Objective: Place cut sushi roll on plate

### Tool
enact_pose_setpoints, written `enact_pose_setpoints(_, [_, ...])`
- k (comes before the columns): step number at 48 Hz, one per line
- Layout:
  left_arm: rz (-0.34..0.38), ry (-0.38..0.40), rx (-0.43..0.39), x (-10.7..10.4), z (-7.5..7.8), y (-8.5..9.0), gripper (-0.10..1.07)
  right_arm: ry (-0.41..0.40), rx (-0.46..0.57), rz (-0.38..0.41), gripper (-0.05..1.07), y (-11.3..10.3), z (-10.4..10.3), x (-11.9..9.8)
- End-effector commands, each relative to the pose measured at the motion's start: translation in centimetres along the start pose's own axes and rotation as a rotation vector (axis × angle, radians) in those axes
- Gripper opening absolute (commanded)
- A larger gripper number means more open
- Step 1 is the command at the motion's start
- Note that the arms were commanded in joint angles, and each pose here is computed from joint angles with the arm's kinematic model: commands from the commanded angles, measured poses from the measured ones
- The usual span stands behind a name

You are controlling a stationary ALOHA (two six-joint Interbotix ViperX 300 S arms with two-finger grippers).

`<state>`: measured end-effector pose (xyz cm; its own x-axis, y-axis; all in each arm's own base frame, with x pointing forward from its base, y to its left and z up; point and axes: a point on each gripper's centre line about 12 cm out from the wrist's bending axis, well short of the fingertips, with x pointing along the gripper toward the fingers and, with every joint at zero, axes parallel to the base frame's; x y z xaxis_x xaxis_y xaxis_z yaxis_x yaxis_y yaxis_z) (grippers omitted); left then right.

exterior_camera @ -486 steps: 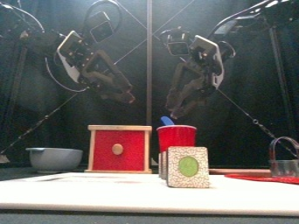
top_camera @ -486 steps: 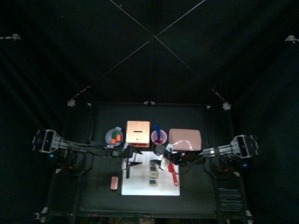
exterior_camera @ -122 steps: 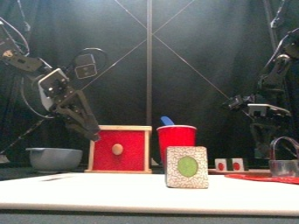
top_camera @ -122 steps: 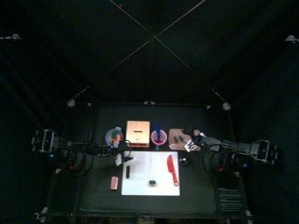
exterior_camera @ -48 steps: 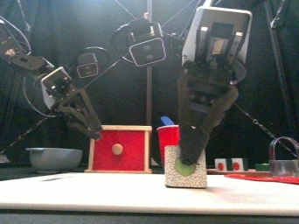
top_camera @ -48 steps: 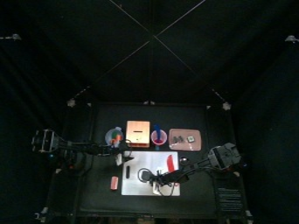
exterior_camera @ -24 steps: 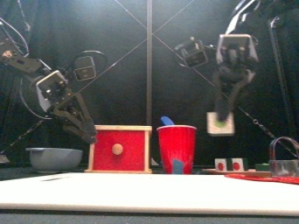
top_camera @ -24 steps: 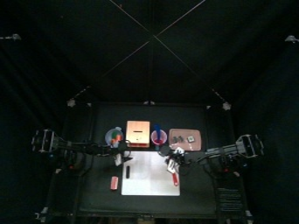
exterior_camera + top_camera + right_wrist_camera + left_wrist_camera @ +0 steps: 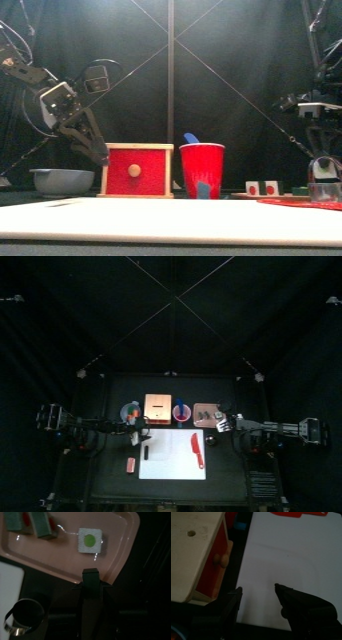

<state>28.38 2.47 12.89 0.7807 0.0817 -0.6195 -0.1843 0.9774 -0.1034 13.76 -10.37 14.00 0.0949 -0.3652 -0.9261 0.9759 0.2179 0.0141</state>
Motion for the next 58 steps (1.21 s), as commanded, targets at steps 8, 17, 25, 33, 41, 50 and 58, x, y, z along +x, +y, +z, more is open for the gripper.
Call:
enact_pose_setpoints(8, [0.001, -0.011, -0.002, 0.0, 0.4, 0.0, 0.9, -0.033, 0.126, 0.007, 0.56, -1.1, 2.3, 1.8])
enact_pose_setpoints(17, [0.001, -0.011, 0.001, 0.0, 0.4, 0.0, 0.9, -0.057, 0.147, 0.056, 0.81, -0.6, 3.4, 2.9])
enact_pose_setpoints(25, [0.001, -0.011, -0.001, 0.0, 0.4, 0.0, 0.9, -0.073, 0.143, 0.048, 1.0, -0.4, 4.0, 1.8])
enact_pose_setpoints(33, [-0.003, -0.018, 0.0, 0.0, 0.7, -0.1, 0.9, -0.231, 0.05, 0.199, 1.0, 1.7, 5.2, -2.7])
enact_pose_setpoints(41, [-0.03, -0.098, 0.008, 0.0, 3.5, -1.1, 0.9, -0.437, -0.311, 0.623, 1.0, 7.9, 2.7, -8.1])
enact_pose_setpoints(50, [-0.083, -0.213, 0.058, -0.7, 6.6, -3.0, 0.9, -0.481, -0.542, 0.929, 1.0, 12.6, -0.4, -11.3])
enact_pose_setpoints(58, [-0.088, -0.297, 0.056, -1.1, 7.6, -3.0, 0.9, -0.459, -0.552, 0.907, 1.0, 13.1, -0.5, -10.5])
